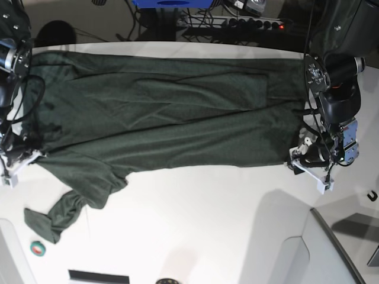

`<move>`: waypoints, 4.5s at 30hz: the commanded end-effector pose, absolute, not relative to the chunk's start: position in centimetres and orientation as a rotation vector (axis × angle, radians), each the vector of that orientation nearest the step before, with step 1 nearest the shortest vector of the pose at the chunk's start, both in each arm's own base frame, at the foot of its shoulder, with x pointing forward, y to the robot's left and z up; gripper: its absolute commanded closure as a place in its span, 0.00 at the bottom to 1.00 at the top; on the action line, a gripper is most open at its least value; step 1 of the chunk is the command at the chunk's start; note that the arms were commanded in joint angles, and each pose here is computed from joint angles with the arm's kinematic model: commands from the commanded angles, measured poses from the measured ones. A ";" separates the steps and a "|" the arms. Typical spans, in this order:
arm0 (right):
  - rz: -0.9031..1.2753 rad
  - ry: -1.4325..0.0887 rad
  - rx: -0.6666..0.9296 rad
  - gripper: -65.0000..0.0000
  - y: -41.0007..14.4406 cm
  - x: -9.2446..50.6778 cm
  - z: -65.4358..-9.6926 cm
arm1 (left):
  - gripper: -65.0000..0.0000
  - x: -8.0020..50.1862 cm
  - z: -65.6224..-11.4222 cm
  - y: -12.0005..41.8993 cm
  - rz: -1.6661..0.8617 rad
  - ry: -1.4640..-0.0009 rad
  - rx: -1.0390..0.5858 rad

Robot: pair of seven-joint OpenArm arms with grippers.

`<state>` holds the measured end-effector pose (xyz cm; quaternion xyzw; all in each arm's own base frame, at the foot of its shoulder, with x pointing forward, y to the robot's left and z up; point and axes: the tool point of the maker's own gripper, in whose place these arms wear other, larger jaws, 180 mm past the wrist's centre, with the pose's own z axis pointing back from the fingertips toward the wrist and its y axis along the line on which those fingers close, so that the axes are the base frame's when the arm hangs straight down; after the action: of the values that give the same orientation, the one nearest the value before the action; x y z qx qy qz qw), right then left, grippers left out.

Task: Layout the t-shirt on the table in an organized manner, then fold the t-shirt properly
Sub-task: 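Hold both corners and drag the shirt toward the robot, then lift the held shirt edge with both grippers, folding it over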

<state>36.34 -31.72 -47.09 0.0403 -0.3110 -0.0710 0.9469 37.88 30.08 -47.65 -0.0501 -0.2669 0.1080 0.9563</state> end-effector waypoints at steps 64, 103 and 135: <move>-0.020 -0.871 0.030 1.00 -33.0 39.4 -40.5 | 1.00 34.8 -36.0 29.2 0.043 -0.732 0.007; -0.117 -0.767 0.009 1.00 -34.9 31.2 -42.9 | 1.00 24.6 -39.9 28.5 0.060 -0.621 -0.063; -0.106 -0.696 0.023 1.00 -33.2 28.1 -45.1 | 1.00 23.7 -41.6 28.2 0.085 -0.577 -0.084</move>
<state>26.87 -32.24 -46.54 0.0201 -0.3174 -0.0553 0.9465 22.85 27.57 -42.70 -0.0493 -0.2652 0.0484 0.9617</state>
